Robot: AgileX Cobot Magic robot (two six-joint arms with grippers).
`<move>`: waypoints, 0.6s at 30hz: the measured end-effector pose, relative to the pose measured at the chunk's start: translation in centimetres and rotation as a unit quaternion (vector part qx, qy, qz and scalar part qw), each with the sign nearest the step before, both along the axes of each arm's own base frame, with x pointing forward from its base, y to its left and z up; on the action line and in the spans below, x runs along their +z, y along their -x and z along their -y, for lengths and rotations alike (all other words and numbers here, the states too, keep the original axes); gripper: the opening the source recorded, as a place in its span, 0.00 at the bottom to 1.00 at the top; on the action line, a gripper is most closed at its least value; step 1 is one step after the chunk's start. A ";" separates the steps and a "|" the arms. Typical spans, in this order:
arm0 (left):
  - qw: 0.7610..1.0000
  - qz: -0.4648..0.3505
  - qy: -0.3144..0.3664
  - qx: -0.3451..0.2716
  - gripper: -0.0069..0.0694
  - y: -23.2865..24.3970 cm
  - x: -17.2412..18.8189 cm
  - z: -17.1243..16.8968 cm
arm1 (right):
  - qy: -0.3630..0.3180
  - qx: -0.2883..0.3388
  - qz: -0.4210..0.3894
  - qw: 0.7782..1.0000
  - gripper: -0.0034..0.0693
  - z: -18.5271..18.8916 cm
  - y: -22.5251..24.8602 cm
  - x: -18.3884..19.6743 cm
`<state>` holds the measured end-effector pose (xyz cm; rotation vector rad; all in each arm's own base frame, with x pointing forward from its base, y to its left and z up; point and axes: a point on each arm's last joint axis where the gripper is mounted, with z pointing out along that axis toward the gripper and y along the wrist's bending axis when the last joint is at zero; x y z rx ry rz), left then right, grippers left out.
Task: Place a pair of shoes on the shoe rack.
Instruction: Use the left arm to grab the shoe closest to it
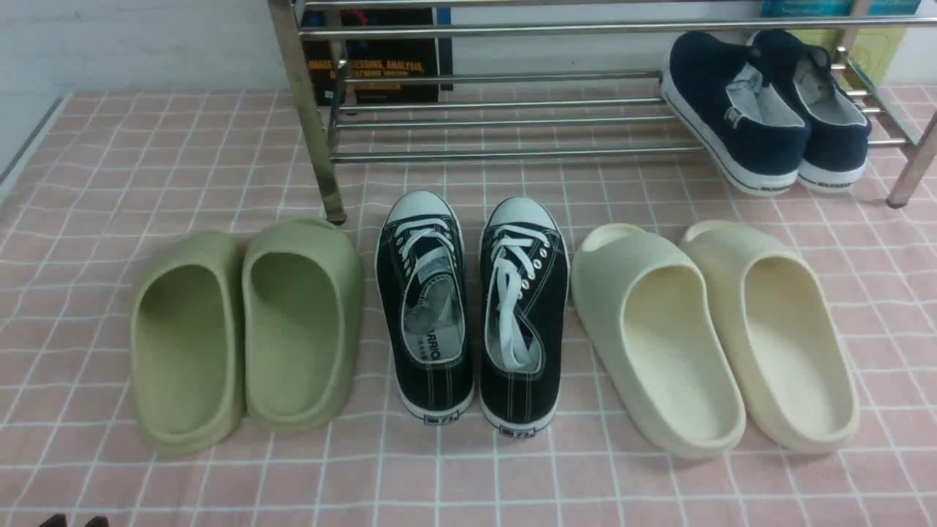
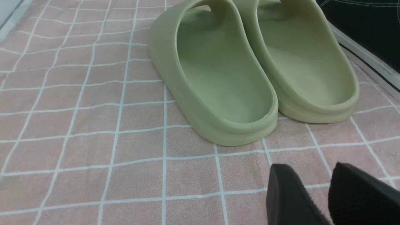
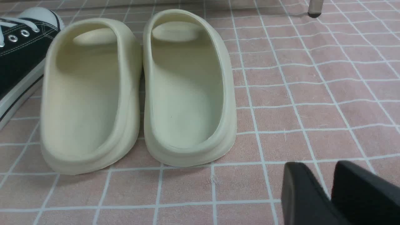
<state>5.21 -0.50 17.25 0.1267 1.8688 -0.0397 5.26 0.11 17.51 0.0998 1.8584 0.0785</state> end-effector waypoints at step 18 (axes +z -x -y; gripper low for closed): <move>1.000 0.000 0.000 0.000 0.40 0.0 0.0 0.0 | 0.000 0.000 0.000 1.000 0.33 0.0 0.0 0.0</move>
